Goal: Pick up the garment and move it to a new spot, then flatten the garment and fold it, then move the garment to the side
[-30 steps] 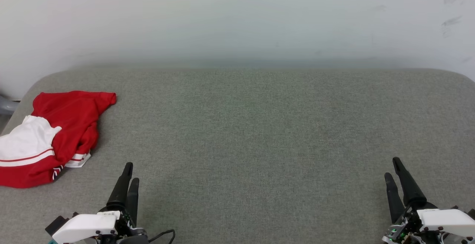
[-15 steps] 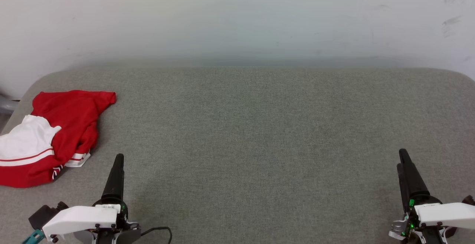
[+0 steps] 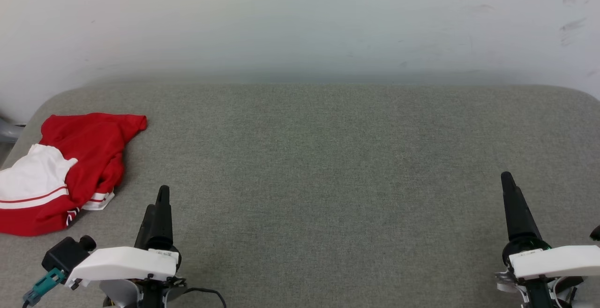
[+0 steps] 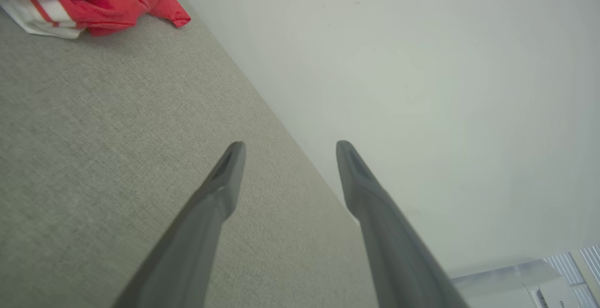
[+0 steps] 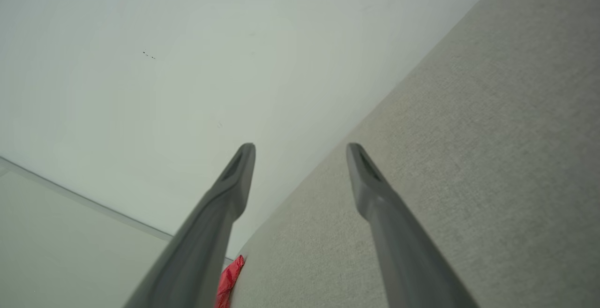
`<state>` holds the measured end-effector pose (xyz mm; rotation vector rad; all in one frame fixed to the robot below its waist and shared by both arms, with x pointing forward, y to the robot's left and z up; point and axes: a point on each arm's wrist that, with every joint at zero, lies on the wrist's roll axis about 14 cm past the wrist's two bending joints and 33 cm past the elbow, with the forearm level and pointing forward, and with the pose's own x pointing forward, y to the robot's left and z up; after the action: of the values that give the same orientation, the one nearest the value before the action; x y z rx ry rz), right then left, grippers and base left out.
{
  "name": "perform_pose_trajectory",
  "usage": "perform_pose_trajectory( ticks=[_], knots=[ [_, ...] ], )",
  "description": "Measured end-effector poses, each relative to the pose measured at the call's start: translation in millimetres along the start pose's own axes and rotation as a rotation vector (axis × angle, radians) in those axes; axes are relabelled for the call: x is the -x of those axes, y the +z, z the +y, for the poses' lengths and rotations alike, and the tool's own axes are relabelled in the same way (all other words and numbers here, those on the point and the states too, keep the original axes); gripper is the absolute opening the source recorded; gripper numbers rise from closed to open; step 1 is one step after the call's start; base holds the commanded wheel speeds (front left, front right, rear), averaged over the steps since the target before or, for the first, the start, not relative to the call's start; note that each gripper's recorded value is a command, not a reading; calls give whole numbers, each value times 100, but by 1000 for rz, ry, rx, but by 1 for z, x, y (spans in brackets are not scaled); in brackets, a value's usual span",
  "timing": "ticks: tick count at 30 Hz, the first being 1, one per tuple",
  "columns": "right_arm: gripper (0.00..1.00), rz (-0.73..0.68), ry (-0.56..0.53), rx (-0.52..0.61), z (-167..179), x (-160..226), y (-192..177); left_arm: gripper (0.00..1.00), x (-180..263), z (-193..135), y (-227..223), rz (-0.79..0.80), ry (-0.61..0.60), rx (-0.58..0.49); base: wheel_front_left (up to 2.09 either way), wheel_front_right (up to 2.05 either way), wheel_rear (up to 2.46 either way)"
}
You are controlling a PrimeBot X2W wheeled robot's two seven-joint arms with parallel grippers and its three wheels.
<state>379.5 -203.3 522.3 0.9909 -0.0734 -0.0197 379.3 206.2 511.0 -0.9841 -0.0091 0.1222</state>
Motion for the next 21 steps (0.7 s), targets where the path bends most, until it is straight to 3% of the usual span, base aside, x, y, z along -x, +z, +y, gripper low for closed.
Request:
perform_pose_trajectory(
  ticks=[12, 21],
  knots=[
    [100, 7, 50, 254, 13, 1, -6, 100, 1, -5, -2, -25, 5, -253, 0, 0, 0],
    [100, 5, 69, 381, 16, 2, -8, 100, 2, -7, -4, -33, 7, -415, 0, 0, 0]
  ],
)
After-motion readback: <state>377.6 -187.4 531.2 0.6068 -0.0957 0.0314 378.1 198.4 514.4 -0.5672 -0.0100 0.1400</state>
